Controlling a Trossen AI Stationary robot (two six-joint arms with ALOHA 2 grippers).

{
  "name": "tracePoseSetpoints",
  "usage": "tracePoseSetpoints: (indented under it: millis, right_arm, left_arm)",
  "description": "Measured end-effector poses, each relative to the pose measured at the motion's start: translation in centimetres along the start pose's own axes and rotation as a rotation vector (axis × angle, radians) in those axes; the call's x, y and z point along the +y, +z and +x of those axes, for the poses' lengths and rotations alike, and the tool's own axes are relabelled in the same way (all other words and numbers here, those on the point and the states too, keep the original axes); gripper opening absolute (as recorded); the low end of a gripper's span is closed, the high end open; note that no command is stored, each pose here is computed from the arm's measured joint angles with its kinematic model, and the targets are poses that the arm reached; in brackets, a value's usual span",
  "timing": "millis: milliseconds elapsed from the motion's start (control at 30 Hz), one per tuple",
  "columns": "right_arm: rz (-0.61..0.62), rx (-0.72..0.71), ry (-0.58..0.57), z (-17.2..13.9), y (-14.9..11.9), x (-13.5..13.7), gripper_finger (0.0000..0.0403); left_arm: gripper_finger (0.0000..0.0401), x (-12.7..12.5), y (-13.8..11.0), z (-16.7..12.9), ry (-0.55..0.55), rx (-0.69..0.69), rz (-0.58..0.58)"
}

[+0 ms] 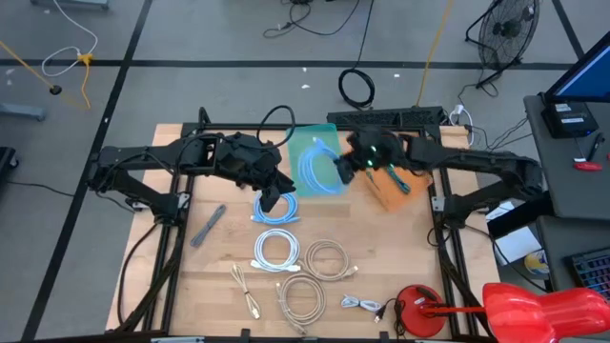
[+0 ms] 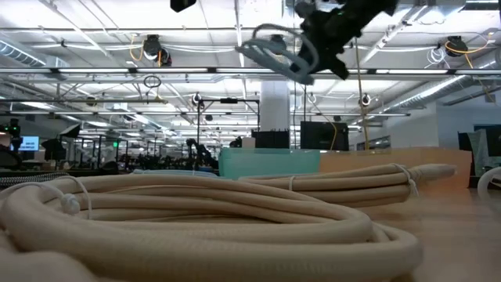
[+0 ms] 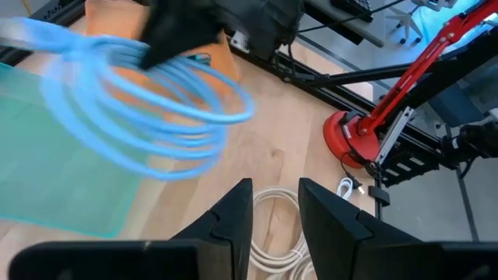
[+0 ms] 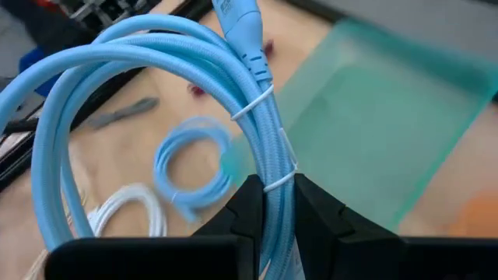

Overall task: Pick & Place USB Port
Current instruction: Put the right light blue charger cable into the green bin

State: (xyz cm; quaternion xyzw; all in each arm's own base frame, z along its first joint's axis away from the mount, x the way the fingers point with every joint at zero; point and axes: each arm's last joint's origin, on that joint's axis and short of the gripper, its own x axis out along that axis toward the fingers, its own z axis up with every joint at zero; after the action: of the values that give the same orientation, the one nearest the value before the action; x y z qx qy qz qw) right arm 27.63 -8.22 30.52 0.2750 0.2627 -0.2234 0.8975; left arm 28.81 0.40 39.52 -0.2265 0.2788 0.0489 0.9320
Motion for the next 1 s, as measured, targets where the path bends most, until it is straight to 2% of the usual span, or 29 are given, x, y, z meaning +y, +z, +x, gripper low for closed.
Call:
tracePoseSetpoints:
  millis: [200,367,533,767,1000]
  right_arm:
    - [-0.057,0.045,-0.067,4.4,3.1,-0.2,0.0037]
    - [-0.049,0.166,-0.155,8.8,3.3,-1.7,0.0037]
    - [-0.076,0.199,-0.191,11.4,3.5,-3.3,0.0037]
    - [-0.087,0.233,-0.334,12.1,3.4,-5.8,0.0037]
    - [-0.167,0.25,-0.346,11.9,3.7,-6.7,0.0037]
  left_arm:
    - [0.0106,0.0,-0.4,0.0,-0.01,0.043,0.008]
    - [0.0106,0.2,-0.8,0.0,0.001,0.093,0.041]
    - [0.0106,0.5,-1.5,-0.4,0.0,0.171,0.081]
    - [0.0106,1.1,-2.2,-2.0,0.014,0.241,0.18]
    - [0.0106,2.2,-1.7,-4.2,0.038,0.202,0.192]
